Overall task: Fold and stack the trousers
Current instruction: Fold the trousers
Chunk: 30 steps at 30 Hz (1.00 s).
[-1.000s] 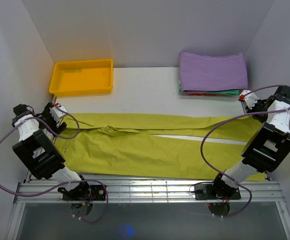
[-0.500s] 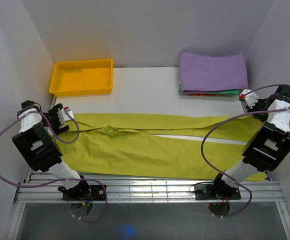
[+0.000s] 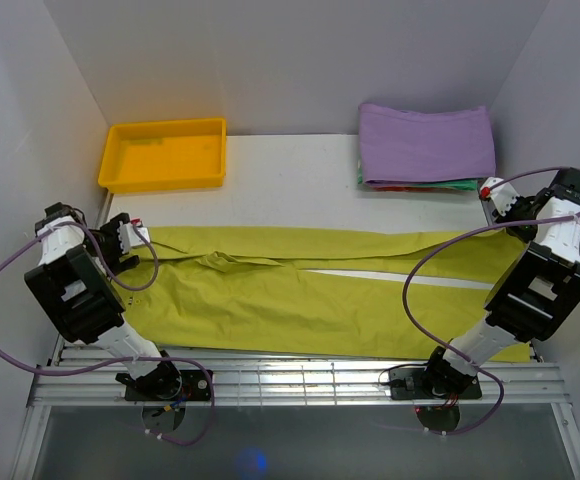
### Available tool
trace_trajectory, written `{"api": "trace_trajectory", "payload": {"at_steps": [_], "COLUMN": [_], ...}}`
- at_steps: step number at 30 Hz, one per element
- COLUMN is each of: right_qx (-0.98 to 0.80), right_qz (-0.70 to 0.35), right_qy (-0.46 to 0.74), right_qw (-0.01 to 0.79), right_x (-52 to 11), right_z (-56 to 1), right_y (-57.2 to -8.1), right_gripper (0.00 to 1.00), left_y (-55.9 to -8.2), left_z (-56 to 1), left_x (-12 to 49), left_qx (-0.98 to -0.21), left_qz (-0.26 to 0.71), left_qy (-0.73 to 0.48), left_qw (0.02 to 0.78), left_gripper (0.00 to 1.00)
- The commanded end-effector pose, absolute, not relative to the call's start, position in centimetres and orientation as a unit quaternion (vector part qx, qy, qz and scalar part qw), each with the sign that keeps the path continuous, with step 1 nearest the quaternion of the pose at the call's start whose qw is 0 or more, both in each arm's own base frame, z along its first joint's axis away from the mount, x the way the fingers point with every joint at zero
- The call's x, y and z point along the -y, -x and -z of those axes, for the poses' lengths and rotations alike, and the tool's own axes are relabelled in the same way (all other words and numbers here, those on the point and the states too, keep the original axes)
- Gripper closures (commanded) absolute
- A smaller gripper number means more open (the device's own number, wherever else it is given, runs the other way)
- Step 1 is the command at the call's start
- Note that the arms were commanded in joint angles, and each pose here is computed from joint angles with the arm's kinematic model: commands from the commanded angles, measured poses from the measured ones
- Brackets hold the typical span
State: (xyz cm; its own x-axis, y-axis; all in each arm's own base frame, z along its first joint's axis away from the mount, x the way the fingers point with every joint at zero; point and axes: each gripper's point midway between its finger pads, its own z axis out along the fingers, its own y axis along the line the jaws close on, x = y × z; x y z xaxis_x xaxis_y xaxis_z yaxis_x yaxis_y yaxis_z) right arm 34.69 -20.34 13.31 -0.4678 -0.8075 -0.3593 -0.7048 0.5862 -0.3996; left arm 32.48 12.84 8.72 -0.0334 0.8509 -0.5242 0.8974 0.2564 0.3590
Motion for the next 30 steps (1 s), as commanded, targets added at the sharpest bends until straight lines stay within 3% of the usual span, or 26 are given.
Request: {"api": "trace_trajectory", "payload": {"at_steps": [1,3,6,7,10,11,12,15,16,21,27,29,30], "right_qx": [-0.809,-0.809,-0.809,-0.809,-0.809,-0.809,-0.806,-0.811,-0.802,-0.778,-0.739,-0.728,-0.736], "right_qz": [0.122,0.124,0.126,0.125,0.132,0.133,0.144,0.137,0.162,0.186,0.232,0.238,0.232], "right_qy": [0.518,0.518,0.517,0.517,0.509,0.505,0.501,0.477,0.464,0.458,0.497,0.514,0.503], "right_qw": [0.248,0.249,0.25,0.25,0.265,0.27,0.281,0.31,0.339,0.388,0.391,0.387,0.389], "right_x": [20.8,20.9,21.0,21.0,21.0,21.0,21.4,21.2,21.7,21.7,21.0,21.3,21.5], "right_z": [-14.7,-14.9,-15.1,-15.1,-16.1,-16.6,-17.9,-19.9,-23.8,-31.7,-34.3,-34.0,-33.5], "right_y": [-35.2,-35.4,-35.7,-35.9,-37.3,-37.8,-39.0,-41.3,-42.9,-44.7,-38.8,-35.3,-33.9], "right_gripper": [0.92,0.92,0.92,0.92,0.92,0.92,0.92,0.92,0.92,0.92,0.92,0.92,0.92], "left_y": [-33.2,-33.6,-34.9,-36.0,-37.7,-39.2,-40.1,-43.8,-44.6,-47.5,-43.9,-39.7,-39.8], "left_z": [-9.1,-8.5,-8.3,-8.9,-9.4,-11.1,-11.8,-15.7,-15.8,-23.7,-28.6,-27.4,-27.7], "left_x": [-12.6,-12.8,-13.3,-13.4,-13.3,-13.7,-13.9,-15.2,-15.6,-17.5,-19.0,-19.8,-19.7], "left_qx": [-0.671,-0.675,-0.677,-0.672,-0.696,-0.696,-0.703,-0.738,-0.765,-0.759,-0.743,-0.754,-0.739], "left_qz": [-0.002,-0.008,-0.033,-0.048,-0.036,-0.044,-0.043,-0.037,-0.013,-0.006,-0.008,0.002,-0.008], "left_qy": [-0.66,-0.658,-0.652,-0.65,-0.615,-0.604,-0.587,-0.502,-0.454,-0.378,-0.357,-0.355,-0.377], "left_qw": [0.339,0.334,0.34,0.352,0.369,0.386,0.399,0.449,0.457,0.531,0.565,0.553,0.558], "left_gripper": [0.1,0.16,0.39,0.53,0.75,0.94,1.0,1.0,1.0,1.0,1.0,1.0,1.0]}}
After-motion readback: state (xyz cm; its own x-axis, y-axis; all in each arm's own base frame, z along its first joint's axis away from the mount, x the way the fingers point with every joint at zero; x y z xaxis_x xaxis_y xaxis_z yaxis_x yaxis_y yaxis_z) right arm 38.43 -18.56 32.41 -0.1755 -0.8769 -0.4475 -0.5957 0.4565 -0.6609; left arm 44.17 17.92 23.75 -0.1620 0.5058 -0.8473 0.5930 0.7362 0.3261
